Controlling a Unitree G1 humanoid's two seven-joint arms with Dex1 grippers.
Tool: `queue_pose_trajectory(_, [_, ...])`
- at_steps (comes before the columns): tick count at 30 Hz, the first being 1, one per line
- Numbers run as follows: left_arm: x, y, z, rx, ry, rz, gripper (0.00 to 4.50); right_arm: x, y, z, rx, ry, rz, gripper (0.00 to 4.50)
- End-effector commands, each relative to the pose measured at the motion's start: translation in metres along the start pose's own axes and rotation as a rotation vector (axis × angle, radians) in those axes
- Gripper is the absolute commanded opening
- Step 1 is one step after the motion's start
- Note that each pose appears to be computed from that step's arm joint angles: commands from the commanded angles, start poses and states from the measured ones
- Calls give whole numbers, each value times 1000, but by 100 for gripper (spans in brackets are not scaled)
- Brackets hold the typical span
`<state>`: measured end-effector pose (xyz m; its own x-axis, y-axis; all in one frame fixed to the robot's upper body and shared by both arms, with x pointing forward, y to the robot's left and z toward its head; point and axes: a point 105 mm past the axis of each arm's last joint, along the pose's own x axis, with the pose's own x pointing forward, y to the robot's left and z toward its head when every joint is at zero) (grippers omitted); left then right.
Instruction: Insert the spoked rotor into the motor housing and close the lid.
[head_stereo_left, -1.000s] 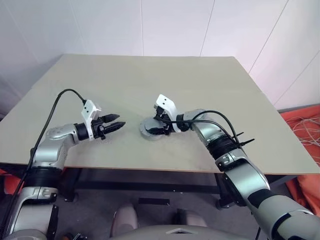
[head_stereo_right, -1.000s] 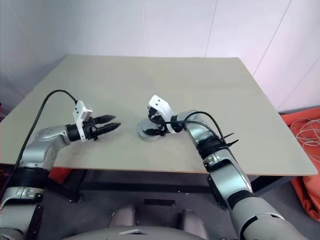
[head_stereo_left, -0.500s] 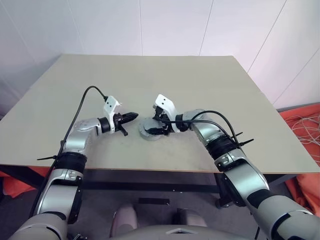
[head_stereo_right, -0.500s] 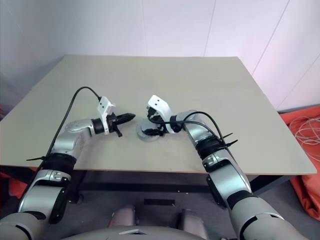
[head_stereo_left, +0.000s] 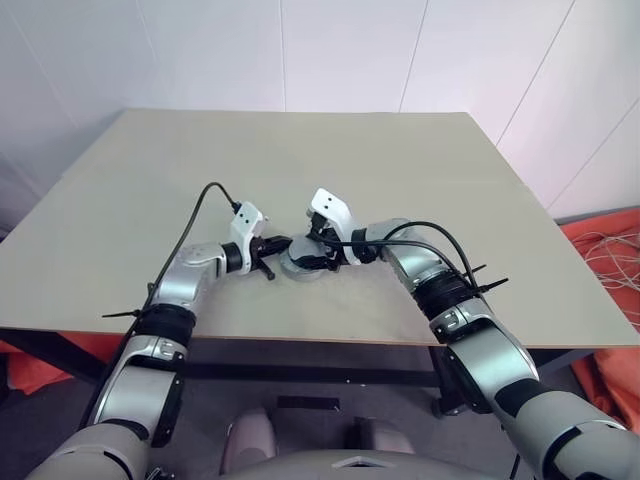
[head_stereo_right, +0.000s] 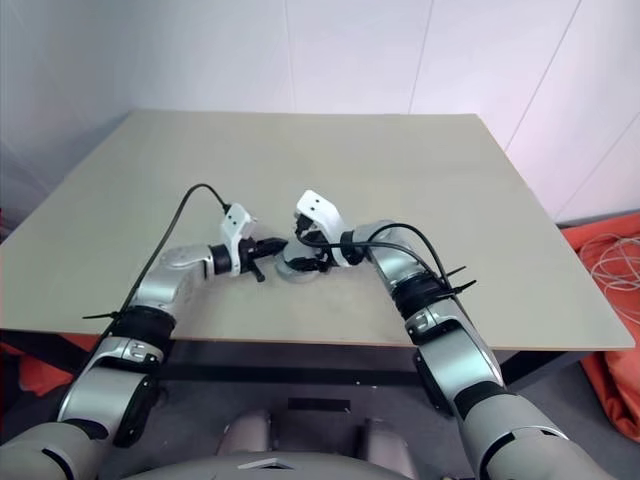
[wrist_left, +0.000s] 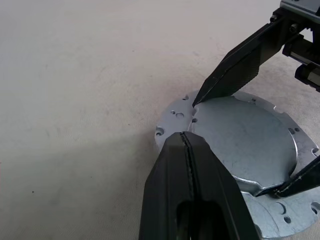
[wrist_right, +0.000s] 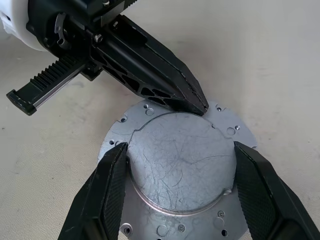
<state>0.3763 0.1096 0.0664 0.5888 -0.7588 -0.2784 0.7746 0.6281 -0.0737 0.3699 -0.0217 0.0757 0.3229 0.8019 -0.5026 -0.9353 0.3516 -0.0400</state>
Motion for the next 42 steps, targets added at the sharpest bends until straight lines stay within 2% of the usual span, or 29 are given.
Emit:
queue_pose_trajectory(1, [3,-2,-8,-9,59,-10,0,2,2,-12,21,39,0,316])
queue_pose_trajectory(5, [4,-4,-8,-5,68,-24,0,1,1,-10,29,31,-7,316])
queue_pose_trajectory(9, [3,-6,-9,3,81,-35,0,-1,6,-6,35,18,33,447])
queue_pose_trajectory(17, [5,-9,-7,16,86,-57,0,-16,2,9,4,-8,19,447])
queue_pose_trajectory(23, [6,-12,-6,25,91,-76,0,-48,-1,26,45,-71,36,447])
queue_pose_trajectory(26, [6,-13,-6,30,95,-85,0,-66,-8,34,194,-169,22,447])
queue_pose_trajectory(28, [5,-14,-6,30,96,-87,0,-75,-16,29,337,-206,-7,447])
queue_pose_trajectory(32, [5,-14,-6,31,96,-89,0,-86,-28,5,714,-231,-65,447])
queue_pose_trajectory(36, [4,-14,-6,39,102,-94,0,-95,-18,-22,1092,-221,-5,447])
queue_pose_trajectory(39, [4,-15,-5,43,104,-100,0,-94,-10,-37,1212,-199,-3,447])
queue_pose_trajectory(42, [5,-15,-4,46,102,-104,0,-90,-2,-41,1293,-212,29,447])
